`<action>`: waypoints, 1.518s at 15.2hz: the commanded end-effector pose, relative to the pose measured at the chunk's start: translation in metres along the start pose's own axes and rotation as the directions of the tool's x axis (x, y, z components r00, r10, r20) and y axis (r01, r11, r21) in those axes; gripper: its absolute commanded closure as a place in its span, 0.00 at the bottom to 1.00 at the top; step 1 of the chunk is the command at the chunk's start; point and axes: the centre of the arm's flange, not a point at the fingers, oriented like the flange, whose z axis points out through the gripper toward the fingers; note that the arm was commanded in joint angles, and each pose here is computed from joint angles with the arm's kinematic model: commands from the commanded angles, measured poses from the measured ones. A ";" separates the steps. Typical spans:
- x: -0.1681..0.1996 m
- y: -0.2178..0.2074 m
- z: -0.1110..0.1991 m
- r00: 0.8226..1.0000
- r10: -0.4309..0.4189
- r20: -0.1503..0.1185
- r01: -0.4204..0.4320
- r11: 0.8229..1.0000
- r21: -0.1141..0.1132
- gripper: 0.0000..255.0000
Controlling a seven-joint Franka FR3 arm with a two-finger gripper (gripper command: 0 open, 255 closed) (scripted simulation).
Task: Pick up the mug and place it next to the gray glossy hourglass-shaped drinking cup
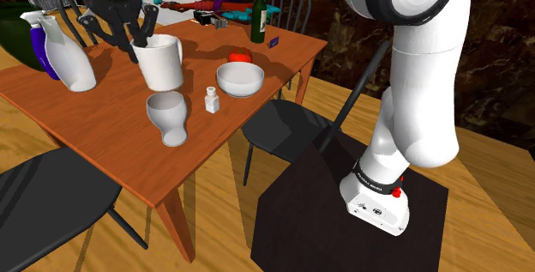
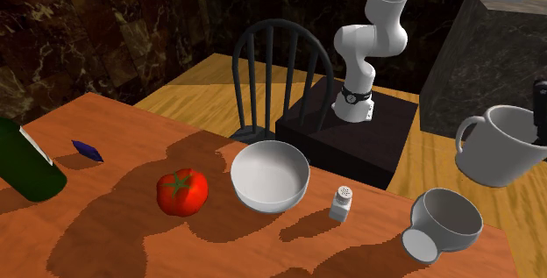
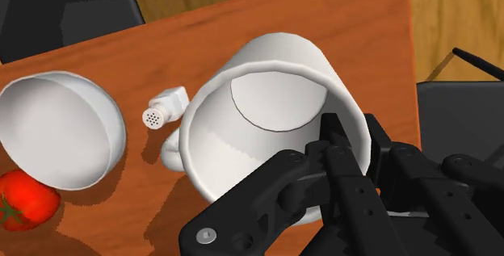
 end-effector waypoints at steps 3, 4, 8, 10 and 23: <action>-0.014 -0.048 0.000 1.000 0.002 0.000 -0.002 1.000 0.001 1.00; -0.014 -0.048 0.005 1.000 0.002 0.000 -0.002 1.000 0.001 1.00; -0.012 -0.050 0.026 1.000 0.002 0.000 -0.002 1.000 0.001 1.00; -0.012 -0.050 0.037 1.000 0.002 0.000 -0.002 1.000 0.001 1.00; -0.008 -0.055 0.105 1.000 0.002 0.000 -0.002 1.000 0.001 1.00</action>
